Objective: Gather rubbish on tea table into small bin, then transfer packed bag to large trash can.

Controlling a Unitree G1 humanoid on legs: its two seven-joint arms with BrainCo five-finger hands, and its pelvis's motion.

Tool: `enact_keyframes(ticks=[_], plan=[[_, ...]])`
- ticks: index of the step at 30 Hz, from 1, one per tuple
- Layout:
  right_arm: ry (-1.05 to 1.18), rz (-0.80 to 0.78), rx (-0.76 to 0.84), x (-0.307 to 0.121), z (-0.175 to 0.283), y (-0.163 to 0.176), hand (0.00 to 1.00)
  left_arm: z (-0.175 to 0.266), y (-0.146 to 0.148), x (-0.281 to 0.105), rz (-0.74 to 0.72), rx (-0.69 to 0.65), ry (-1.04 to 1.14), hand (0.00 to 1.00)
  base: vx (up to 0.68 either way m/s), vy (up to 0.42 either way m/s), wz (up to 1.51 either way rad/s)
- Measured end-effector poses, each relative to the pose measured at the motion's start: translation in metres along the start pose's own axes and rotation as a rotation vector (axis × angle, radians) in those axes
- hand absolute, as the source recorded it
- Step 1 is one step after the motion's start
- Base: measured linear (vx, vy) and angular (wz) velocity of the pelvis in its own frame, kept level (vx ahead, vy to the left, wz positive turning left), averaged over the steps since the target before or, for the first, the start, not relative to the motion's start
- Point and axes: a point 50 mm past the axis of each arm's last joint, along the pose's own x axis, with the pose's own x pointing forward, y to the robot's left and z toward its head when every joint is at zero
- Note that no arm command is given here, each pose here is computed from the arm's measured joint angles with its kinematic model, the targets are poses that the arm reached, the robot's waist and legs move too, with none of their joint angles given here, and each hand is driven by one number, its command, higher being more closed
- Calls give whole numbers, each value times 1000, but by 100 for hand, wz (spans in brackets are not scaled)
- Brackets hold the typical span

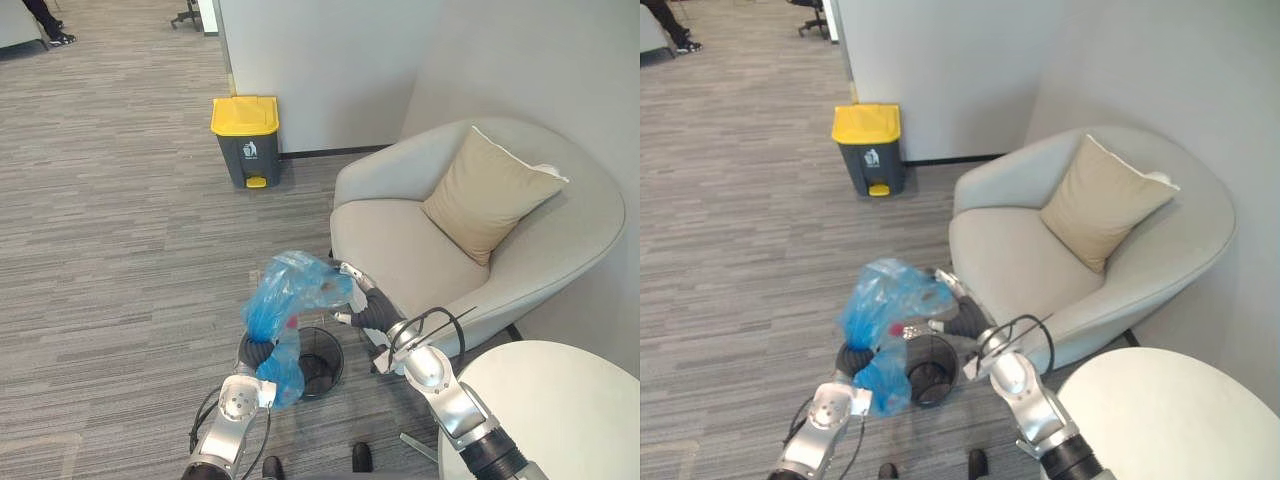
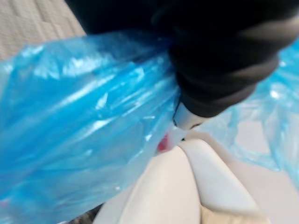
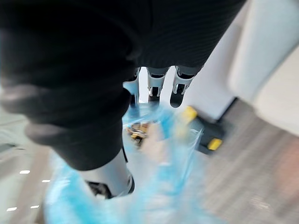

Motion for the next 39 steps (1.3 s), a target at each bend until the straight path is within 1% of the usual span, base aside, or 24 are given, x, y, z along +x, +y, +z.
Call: enact_keyframes(ticks=[2, 3, 5, 8, 9, 10, 11, 14, 16, 20, 25, 29, 30, 32, 33, 36, 39], plan=[[144, -72, 91, -12, -28, 1, 0, -17, 10, -4, 51, -54, 75, 100, 14, -6, 7], [177, -85, 109, -15, -34, 2, 0, -21, 11, -5, 60, -67, 93, 100, 9, -6, 7], [291, -126, 204, -24, -55, 5, 0, -36, 16, -11, 96, -108, 157, 100, 0, -1, 2], [462, -190, 377, -40, -86, 13, 0, -65, 23, -24, 137, -152, 280, 100, -6, 13, -17], [538, -217, 448, -49, -99, 17, 0, -80, 24, -32, 153, -197, 349, 100, 1, 23, -23], [545, -220, 457, -50, -100, 17, 0, -81, 23, -33, 152, -200, 355, 100, 1, 25, -21], [610, -234, 504, -58, -110, 22, 0, -93, 23, -39, 166, -222, 412, 100, 3, 11, -9], [673, -255, 566, -66, -119, 28, 0, -107, 23, -46, 168, -236, 487, 100, 22, 3, -10], [725, -266, 610, -74, -126, 35, 0, -118, 18, -53, 168, -253, 554, 100, 24, -1, -9], [810, -298, 637, -89, -137, 40, 0, -126, 6, -60, 151, -287, 612, 100, 27, 11, -10], [903, -327, 660, -103, -147, 47, 0, -125, -1, -57, 136, -313, 625, 100, 2, 13, -10], [910, -344, 688, -96, -144, 53, 0, -120, -3, -51, 130, -318, 612, 100, -54, 13, -25], [905, -347, 696, -93, -142, 55, 0, -112, -3, -42, 127, -324, 582, 100, -140, -16, 1], [890, -354, 710, -86, -139, 57, 0, -105, -7, -36, 130, -350, 562, 100, -139, -25, 18], [889, -346, 730, -84, -136, 63, 0, -105, -6, -36, 131, -348, 557, 100, -83, -140, 56], [868, -351, 725, -77, -134, 59, 0, -104, 1, -36, 154, -352, 537, 100, -78, -218, 50], [849, -379, 697, -69, -134, 48, 0, -101, -9, -37, 147, -381, 538, 100, -157, -149, -8]])
